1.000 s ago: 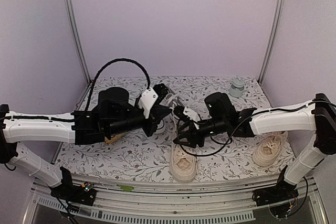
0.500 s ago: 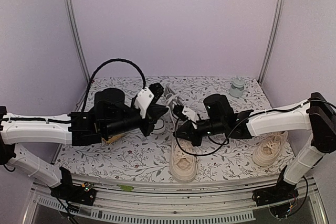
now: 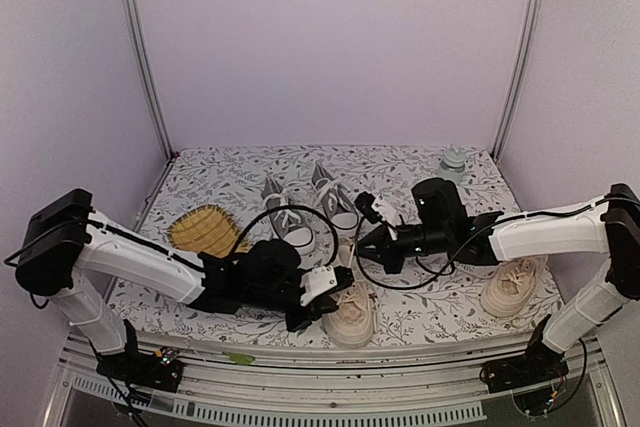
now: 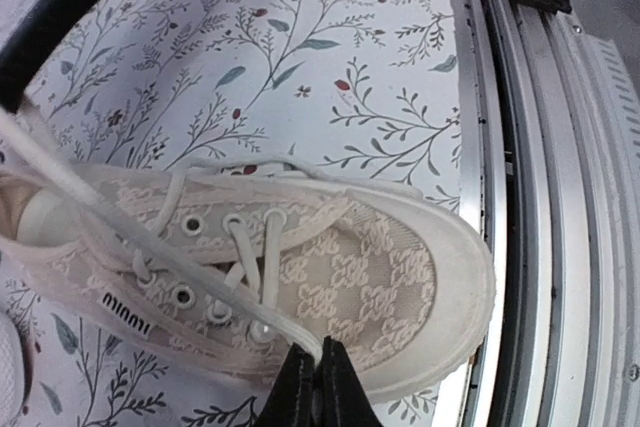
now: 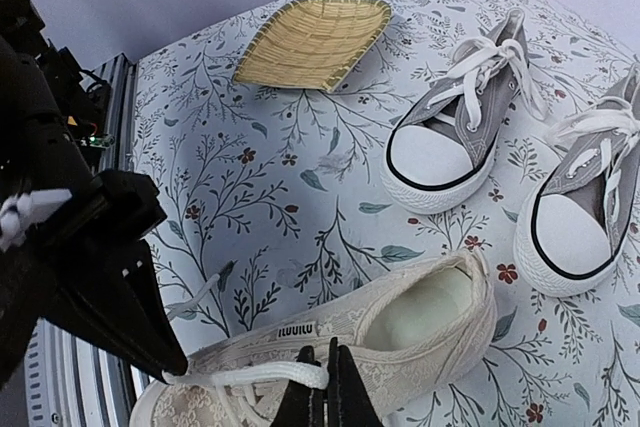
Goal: Tie the shoes
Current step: Fold the half-tied shoelace on the shoe, then pass from the left arm to the right, then pass from the right arm to the left
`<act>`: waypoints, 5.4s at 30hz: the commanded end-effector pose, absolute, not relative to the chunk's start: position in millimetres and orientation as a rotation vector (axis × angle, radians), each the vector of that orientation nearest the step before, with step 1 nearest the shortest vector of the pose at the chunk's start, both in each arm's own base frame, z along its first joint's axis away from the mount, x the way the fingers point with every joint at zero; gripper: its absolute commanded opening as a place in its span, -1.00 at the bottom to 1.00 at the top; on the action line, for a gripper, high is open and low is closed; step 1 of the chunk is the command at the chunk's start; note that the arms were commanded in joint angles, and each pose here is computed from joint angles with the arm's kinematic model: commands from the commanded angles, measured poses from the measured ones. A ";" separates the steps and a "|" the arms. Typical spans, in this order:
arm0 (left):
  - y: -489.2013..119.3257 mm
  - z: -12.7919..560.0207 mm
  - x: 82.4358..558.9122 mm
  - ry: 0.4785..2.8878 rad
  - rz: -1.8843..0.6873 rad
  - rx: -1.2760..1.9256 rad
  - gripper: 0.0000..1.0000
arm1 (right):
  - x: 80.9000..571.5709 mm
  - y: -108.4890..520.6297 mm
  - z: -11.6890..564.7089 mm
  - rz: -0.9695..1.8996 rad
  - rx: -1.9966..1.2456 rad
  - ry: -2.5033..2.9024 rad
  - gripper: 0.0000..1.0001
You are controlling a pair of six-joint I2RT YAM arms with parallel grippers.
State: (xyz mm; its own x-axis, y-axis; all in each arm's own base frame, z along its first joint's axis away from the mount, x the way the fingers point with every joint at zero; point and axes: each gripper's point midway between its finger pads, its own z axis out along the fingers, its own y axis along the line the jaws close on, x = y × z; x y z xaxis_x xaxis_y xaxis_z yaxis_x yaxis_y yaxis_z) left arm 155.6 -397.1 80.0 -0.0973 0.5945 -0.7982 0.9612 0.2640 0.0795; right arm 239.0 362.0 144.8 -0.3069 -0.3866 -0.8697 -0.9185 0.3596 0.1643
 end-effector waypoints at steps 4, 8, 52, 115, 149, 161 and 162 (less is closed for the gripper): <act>-439.6 99.6 126.7 1.653 -0.790 1.690 -0.65 | 246.5 362.0 162.7 0.933 -1.134 1.746 -0.99; -423.4 94.3 128.3 1.721 -0.715 1.726 -0.20 | 244.1 364.9 164.5 0.938 -1.170 1.701 -0.99; -422.9 174.3 225.2 1.267 -0.826 1.584 -1.00 | 235.3 386.3 169.0 0.947 -1.410 1.513 -0.77; -392.3 156.5 196.4 1.238 -0.823 1.497 -0.49 | 211.1 386.0 129.2 0.892 -1.443 1.546 -0.99; -401.3 165.7 215.0 1.278 -0.862 1.388 -1.00 | 231.2 379.7 145.4 0.781 -1.442 1.678 -0.31; -396.9 160.9 214.8 1.410 -0.925 1.186 -1.00 | 232.3 261.5 88.2 0.414 -0.790 2.561 -0.11; -397.6 159.3 215.4 1.418 -0.920 1.181 -1.00 | 225.7 263.2 81.3 0.436 -0.803 2.600 -0.12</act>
